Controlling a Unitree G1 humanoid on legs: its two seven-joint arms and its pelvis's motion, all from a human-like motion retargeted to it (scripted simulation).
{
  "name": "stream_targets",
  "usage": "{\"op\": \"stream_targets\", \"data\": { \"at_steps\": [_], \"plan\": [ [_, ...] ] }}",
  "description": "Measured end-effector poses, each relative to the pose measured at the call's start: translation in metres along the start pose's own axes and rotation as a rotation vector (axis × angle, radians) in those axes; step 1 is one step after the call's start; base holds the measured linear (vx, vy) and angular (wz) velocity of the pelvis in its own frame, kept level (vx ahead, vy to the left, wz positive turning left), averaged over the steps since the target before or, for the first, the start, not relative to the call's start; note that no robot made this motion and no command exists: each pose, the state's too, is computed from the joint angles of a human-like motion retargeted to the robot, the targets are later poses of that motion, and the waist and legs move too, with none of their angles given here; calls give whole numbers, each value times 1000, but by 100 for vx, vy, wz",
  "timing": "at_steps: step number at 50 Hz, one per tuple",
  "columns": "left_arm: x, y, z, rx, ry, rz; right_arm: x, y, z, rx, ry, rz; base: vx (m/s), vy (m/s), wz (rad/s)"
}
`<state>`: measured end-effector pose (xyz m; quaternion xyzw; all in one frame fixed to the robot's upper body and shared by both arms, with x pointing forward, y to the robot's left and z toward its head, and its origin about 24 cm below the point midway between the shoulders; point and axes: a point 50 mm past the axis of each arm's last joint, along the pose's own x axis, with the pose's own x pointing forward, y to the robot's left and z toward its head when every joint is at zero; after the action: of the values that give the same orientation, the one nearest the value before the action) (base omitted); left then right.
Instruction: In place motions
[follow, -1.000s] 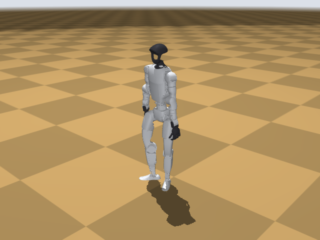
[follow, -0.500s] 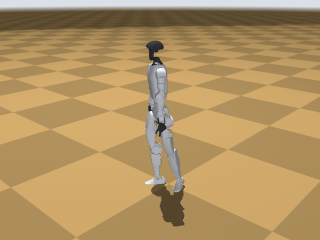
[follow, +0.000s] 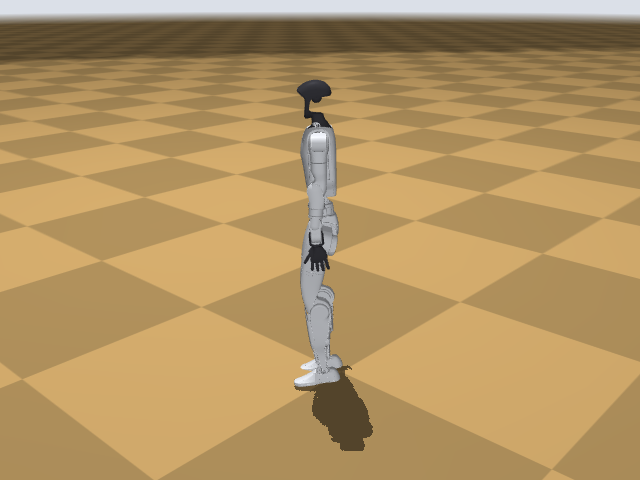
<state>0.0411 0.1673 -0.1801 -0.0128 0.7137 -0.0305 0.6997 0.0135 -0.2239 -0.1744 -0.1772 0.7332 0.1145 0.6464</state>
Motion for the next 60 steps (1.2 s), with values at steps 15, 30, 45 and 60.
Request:
{"op": "stream_targets", "data": {
  "at_steps": [15, 30, 45, 60],
  "plan": [
    [-1, 9, -49, -119, 157, 27, 4, 43, -10, 68, 21, 133, 12, 3, -38],
    [0, 5, -28, -112, 91, 0, 0, 23, 20, 50, -74, 83, 6, 2, -6],
    [0, 5, -39, -114, 131, -3, 0, 27, 28, 35, -98, 98, 6, 1, -3],
    [0, 5, -41, -115, 138, -10, 2, 32, 3, 43, -9, 125, 2, 1, 2]
  ]
}}
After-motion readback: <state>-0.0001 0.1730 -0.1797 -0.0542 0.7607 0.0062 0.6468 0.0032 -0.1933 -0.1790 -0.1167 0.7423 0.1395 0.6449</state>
